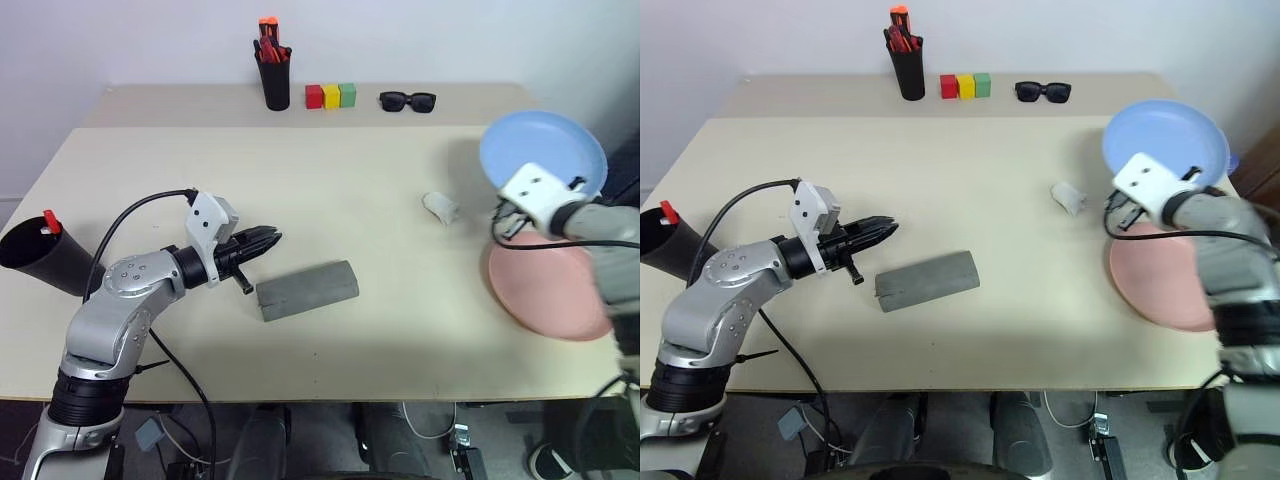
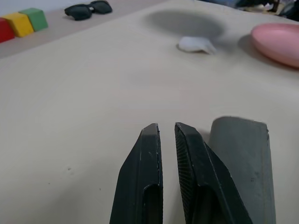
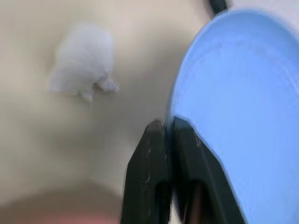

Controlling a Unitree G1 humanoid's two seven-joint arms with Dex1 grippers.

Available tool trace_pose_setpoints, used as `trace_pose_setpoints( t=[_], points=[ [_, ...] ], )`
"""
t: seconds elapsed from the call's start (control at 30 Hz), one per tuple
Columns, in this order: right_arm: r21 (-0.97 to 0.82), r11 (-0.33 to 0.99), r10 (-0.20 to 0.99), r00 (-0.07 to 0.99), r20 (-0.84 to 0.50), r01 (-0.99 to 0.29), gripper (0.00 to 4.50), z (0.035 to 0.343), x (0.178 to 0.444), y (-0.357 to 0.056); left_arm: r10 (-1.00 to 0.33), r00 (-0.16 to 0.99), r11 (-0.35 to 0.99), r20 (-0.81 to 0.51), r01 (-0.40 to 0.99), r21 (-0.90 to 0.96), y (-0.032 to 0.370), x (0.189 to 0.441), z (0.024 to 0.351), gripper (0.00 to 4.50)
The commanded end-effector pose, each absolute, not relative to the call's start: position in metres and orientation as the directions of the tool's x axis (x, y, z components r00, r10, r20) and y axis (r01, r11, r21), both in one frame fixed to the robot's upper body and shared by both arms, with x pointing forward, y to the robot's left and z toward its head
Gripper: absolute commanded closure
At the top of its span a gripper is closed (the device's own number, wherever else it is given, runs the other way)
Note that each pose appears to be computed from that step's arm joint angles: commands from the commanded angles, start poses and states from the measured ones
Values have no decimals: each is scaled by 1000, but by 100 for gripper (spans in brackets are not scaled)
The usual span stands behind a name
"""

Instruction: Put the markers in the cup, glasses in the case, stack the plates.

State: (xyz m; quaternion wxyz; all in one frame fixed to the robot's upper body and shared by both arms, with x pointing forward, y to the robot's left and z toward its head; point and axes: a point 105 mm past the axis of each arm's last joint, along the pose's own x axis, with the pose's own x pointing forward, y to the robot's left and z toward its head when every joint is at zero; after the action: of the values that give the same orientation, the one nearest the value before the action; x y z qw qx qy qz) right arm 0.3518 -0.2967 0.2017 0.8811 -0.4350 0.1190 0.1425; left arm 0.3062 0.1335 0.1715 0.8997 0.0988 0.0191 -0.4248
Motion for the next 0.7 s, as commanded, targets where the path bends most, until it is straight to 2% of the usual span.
trace_pose_setpoints(
  t=[0.03,0.1,0.17,0.2,0.3,0.43,0.53,0.6,0.7],
  points=[
    [-690,577,191,893,-407,-438,445,210,304,-295,-780,615,586,-113,783,210,131,310,175,401],
    [-659,580,177,864,-472,-479,445,196,285,-299,-786,605,573,-128,791,216,129,315,171,401],
    [-642,593,145,849,-507,-485,445,184,277,-304,-798,588,555,-131,802,221,126,318,170,401],
    [-623,610,147,842,-519,-490,418,179,275,-304,-804,581,547,-129,807,224,123,319,170,401],
    [-593,615,181,825,-535,-519,306,173,273,-296,-810,573,540,-120,811,227,121,321,172,401],
    [-626,598,282,862,-421,-501,99,185,297,-266,-803,585,553,-115,802,225,124,322,171,401],
    [-627,615,329,878,-348,-479,99,182,330,-243,-791,601,568,-118,791,226,128,319,169,401],
    [-628,630,319,889,-327,-457,99,176,351,-238,-780,615,583,-113,781,225,130,318,169,401],
    [-611,676,273,910,-312,-412,99,160,397,-233,-751,653,622,-100,750,226,136,313,170,401]
  ],
)
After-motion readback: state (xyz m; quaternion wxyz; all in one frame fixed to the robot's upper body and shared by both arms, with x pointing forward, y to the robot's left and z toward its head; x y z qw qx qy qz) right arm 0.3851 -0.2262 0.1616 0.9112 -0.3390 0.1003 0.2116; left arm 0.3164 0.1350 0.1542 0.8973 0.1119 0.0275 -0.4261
